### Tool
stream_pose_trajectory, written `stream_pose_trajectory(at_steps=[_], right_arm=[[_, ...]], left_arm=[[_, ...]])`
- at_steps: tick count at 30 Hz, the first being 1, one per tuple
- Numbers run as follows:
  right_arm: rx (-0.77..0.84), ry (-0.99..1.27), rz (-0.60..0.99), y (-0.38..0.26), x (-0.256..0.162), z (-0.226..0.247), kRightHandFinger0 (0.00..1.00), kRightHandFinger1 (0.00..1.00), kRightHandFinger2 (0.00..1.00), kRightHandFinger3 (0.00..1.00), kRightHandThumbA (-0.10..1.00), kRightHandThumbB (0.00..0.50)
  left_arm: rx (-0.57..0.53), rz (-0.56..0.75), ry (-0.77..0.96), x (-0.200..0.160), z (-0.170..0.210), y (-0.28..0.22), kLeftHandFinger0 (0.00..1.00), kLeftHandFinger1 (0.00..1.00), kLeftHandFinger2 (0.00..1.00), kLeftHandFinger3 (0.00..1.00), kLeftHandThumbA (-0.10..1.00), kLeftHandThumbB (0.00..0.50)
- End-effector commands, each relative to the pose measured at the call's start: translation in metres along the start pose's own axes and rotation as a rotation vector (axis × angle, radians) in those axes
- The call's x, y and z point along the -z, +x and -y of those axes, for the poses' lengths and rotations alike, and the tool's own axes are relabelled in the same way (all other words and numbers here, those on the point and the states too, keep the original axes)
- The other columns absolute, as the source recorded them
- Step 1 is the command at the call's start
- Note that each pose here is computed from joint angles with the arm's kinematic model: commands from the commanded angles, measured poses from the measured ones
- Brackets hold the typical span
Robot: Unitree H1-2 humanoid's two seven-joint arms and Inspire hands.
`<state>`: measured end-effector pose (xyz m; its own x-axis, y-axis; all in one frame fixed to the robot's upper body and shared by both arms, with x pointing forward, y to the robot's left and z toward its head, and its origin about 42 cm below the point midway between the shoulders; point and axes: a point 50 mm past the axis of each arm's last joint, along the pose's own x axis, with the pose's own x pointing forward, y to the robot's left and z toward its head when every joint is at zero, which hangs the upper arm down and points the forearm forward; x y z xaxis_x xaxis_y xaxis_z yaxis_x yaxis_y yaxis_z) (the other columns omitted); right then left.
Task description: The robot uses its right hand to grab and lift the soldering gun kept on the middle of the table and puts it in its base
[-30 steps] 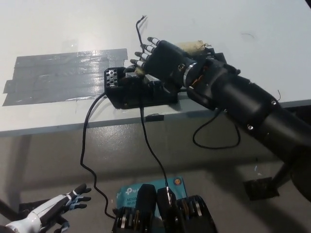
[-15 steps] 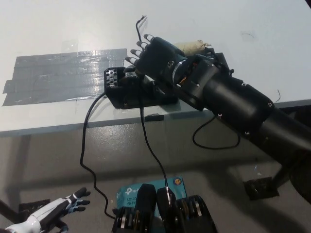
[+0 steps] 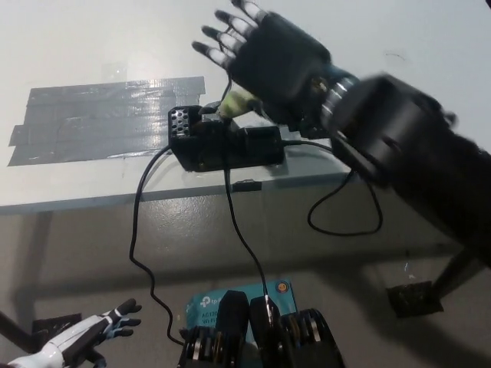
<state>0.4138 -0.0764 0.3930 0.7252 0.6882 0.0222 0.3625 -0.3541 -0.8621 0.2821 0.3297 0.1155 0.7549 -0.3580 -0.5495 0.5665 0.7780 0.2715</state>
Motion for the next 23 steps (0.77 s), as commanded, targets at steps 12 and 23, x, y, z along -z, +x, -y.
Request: stream_pose_trajectory(at_steps=[12, 23], right_arm=[[0.249, 0.709, -0.463, -0.267, -0.028, -0.115, 1.0, 1.0, 1.0, 1.0, 0.38, 0.219], [0.146, 1.222, -0.8, -0.304, -0.05, -0.233, 1.0, 1.0, 1.0, 1.0, 0.31, 0.293]], left_arm=[[-0.035, -0.012, -0.016, 0.009, -0.006, -0.017, 0.98, 0.96, 1.0, 1.0, 1.0, 0.453], [-0.111, 0.01, -0.076, 0.017, -0.009, -0.023, 0.96, 0.96, 1.0, 1.0, 1.0, 0.363]])
